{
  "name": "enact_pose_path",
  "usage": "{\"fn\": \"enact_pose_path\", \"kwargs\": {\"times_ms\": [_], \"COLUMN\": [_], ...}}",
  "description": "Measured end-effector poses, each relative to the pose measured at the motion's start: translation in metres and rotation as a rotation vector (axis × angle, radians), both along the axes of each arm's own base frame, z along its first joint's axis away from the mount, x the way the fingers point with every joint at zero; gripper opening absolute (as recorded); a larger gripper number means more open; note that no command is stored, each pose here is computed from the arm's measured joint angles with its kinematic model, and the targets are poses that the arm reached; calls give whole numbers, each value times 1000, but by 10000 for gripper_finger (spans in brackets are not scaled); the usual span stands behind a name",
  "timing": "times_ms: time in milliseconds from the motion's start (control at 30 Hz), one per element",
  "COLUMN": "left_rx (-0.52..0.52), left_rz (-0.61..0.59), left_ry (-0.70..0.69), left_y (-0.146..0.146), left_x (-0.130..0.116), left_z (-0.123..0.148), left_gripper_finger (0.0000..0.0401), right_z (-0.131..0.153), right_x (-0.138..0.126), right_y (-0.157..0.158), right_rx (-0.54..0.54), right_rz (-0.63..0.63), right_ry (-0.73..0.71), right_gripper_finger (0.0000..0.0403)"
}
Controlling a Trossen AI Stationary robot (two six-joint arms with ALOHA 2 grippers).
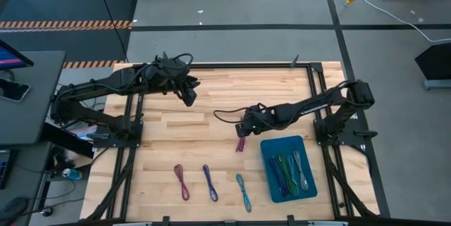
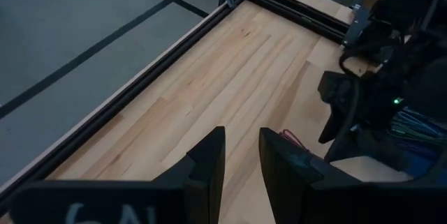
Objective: Pick and place USB-C Cables
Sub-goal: Put the top pink charger cable into the blue bin
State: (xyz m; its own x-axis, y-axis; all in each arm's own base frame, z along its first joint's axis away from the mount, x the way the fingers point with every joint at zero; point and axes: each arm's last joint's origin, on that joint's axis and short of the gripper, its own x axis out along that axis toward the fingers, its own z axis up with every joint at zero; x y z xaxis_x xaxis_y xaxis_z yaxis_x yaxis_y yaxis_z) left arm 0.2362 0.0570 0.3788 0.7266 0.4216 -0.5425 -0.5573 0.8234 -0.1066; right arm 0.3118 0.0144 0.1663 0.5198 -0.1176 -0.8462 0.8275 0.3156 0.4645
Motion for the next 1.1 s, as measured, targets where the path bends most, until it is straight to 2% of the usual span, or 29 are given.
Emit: {"fn": "enact_pose_path", "kwargs": {"times_ms": [267, 500, 633, 733, 833, 867, 1033, 1100], "left_rx": [-16, -34, -33, -33, -33, -34, -34, -33], "left_rz": [14, 28, 28, 28, 28, 28, 27, 28], "left_ry": [-25, -35, -35, -35, -36, -36, -35, -35], "left_y": [0, 0, 0, 0, 0, 0, 0, 0], "left_x": [1, 1, 1, 1, 1, 1, 1, 1], "left_z": [1, 1, 1, 1, 1, 1, 1, 1], "left_gripper_finger": [94, 94, 94, 94, 94, 94, 94, 94], "right_z": [-33, -40, -39, -40, -41, -41, -32, -15], "right_x": [16, 22, 21, 20, 19, 19, 18, 20], "right_y": [3, 3, 0, -3, -6, -7, -16, -23], "right_rx": [62, 80, 85, 98, 103, 99, 85, 60], "right_rz": [92, 108, 110, 106, 123, 135, 147, 156], "right_ry": [17, 24, 39, 53, 62, 63, 32, -21], "right_gripper_finger": [218, 210, 170, 109, 30, 19, 16, 16]}}
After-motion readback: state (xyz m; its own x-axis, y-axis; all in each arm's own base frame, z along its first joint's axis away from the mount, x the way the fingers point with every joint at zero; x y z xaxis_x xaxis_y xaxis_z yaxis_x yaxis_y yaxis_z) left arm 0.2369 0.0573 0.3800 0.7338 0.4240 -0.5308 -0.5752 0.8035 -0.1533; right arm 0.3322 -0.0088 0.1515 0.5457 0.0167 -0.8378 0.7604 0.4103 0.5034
